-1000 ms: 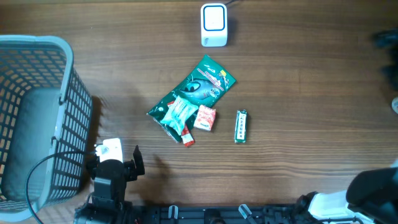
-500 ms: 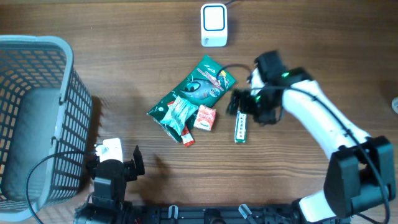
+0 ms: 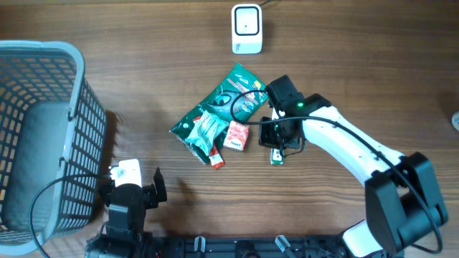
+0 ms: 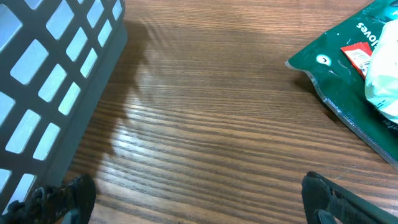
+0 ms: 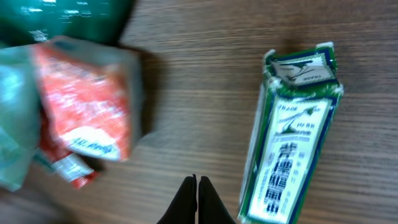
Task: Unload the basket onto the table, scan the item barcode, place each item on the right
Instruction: 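Return the right gripper to the pile and grasp the green-white box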
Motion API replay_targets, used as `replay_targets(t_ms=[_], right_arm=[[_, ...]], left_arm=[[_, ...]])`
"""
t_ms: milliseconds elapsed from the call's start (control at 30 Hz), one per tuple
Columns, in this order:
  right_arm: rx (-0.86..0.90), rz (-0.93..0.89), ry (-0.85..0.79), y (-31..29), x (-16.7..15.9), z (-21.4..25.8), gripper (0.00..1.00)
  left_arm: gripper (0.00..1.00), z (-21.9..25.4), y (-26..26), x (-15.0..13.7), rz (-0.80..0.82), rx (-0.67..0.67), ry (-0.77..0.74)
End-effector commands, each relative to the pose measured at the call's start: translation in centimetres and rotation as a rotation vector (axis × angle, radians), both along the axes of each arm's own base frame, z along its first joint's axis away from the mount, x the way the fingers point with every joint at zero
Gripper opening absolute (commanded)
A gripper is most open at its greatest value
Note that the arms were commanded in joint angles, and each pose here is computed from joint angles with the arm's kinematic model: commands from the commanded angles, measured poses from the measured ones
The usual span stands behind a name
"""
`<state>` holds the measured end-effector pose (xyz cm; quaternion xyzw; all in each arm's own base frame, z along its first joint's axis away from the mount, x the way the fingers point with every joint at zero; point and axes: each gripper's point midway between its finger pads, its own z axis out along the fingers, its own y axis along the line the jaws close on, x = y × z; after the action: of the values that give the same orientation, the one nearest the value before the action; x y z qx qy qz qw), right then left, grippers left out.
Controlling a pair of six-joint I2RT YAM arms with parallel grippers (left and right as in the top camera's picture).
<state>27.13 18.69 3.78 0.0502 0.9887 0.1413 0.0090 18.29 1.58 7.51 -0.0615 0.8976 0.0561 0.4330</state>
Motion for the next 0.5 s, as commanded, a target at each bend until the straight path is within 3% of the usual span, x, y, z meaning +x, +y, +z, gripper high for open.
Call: replay_targets(t_ms=[0, 167, 267, 467], right_arm=[[-0.062, -0.026, 0.078, -1.0, -1.5, -3.0, 0.04], [-0.135, -0.027, 0.142, -2.5, -3.0, -5.0, 0.04], [-0.311, -0.119, 0.13, -5.7, -3.1, -5.1, 0.04], [-0.379, -0.083, 0.099, -6.5, -2.0, -2.5, 0.05]], left_arm=[[1.0, -0.4, 0.0, -0.1, -0.013, 0.01, 0.01], [1.0, -0.4, 0.0, -0.1, -0.013, 0.01, 0.01], [1.0, -0.4, 0.0, -0.1, -0.013, 0.01, 0.01], [1.0, -0.4, 0.0, -0.1, -0.013, 0.01, 0.01]])
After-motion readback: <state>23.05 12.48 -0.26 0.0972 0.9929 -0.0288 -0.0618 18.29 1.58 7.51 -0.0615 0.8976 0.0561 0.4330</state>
